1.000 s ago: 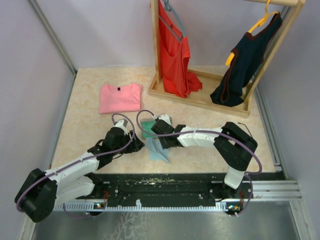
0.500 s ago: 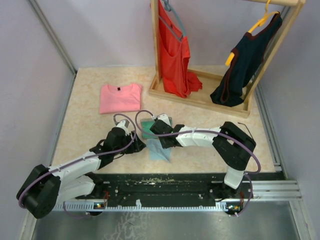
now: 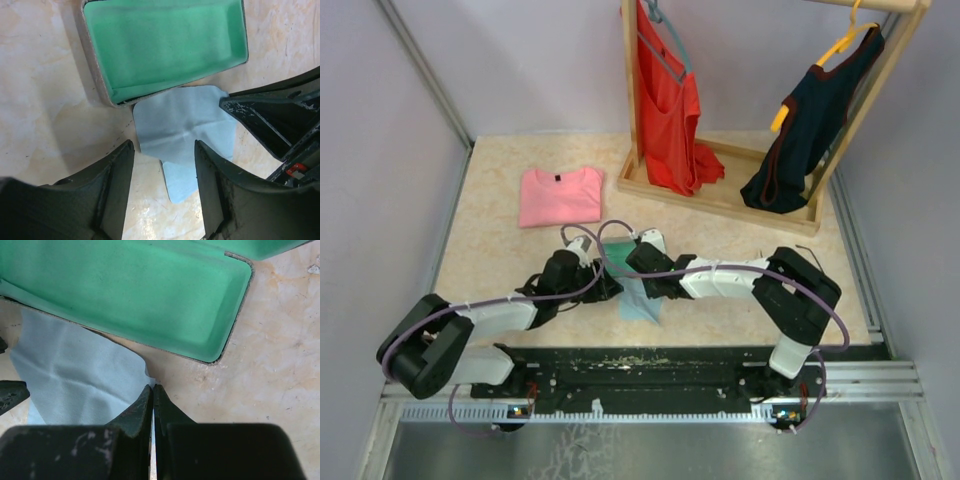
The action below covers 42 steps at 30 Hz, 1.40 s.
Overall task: Organize the sunglasses
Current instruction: Fold the glasses cleaning cloth at the center of the board.
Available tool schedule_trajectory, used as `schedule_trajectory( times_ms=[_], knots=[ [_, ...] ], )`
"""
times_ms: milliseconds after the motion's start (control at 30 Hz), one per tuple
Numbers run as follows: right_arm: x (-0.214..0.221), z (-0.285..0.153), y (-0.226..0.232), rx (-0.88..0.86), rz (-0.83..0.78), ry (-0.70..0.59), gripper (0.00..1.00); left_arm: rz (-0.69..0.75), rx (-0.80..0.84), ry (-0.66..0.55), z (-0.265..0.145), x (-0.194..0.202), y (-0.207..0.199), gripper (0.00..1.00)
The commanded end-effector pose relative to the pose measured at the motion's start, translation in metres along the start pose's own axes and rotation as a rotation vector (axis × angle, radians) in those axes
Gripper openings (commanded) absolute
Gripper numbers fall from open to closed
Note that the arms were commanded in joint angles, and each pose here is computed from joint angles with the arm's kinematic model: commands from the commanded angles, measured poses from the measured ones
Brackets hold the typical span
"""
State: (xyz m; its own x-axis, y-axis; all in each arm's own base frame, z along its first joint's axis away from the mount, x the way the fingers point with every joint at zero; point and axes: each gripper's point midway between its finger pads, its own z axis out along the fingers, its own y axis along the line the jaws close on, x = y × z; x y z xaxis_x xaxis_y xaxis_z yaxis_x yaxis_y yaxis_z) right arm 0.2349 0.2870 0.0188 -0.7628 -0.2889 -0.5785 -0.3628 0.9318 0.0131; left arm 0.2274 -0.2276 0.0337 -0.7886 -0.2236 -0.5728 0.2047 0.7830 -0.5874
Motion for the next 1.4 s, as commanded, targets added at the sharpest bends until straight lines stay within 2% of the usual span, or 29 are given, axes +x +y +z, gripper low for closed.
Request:
schedule_trajectory(
  times_ms=[0, 333, 433, 567, 700, 933, 1067, 1200, 1367],
  knots=[
    [0.018, -0.002, -0.001, -0.02, 0.011, 0.048, 0.0, -0.011, -0.036, 0.065, 0.004, 0.016, 0.009, 0.57],
    [0.011, -0.008, 0.003, -0.049, 0.037, 0.02, 0.0, -0.022, -0.069, 0.108, -0.002, 0.044, 0.019, 0.4],
    [0.014, -0.007, 0.004, -0.057, 0.04, 0.025, 0.0, -0.022, -0.067, 0.117, -0.001, 0.049, 0.02, 0.31],
    [0.008, -0.017, 0.004, -0.078, 0.052, -0.009, 0.0, -0.018, -0.062, 0.126, -0.002, 0.054, 0.019, 0.1],
    [0.007, -0.023, 0.002, -0.091, 0.046, -0.029, 0.0, -0.012, -0.059, 0.138, -0.008, 0.061, 0.016, 0.0],
    [0.007, -0.038, -0.001, -0.127, 0.045, -0.072, 0.0, -0.027, -0.04, 0.146, -0.026, 0.076, 0.006, 0.03],
    [0.014, -0.042, -0.004, -0.148, 0.03, -0.076, 0.0, -0.051, -0.022, 0.145, -0.036, 0.084, 0.001, 0.25],
    [0.024, -0.041, -0.004, -0.17, 0.013, -0.066, 0.0, -0.063, -0.045, 0.109, -0.043, 0.075, 0.002, 0.44],
    [0.029, -0.04, -0.006, -0.162, 0.002, -0.051, 0.0, -0.041, -0.108, -0.012, -0.048, 0.045, 0.006, 0.54]
  ],
)
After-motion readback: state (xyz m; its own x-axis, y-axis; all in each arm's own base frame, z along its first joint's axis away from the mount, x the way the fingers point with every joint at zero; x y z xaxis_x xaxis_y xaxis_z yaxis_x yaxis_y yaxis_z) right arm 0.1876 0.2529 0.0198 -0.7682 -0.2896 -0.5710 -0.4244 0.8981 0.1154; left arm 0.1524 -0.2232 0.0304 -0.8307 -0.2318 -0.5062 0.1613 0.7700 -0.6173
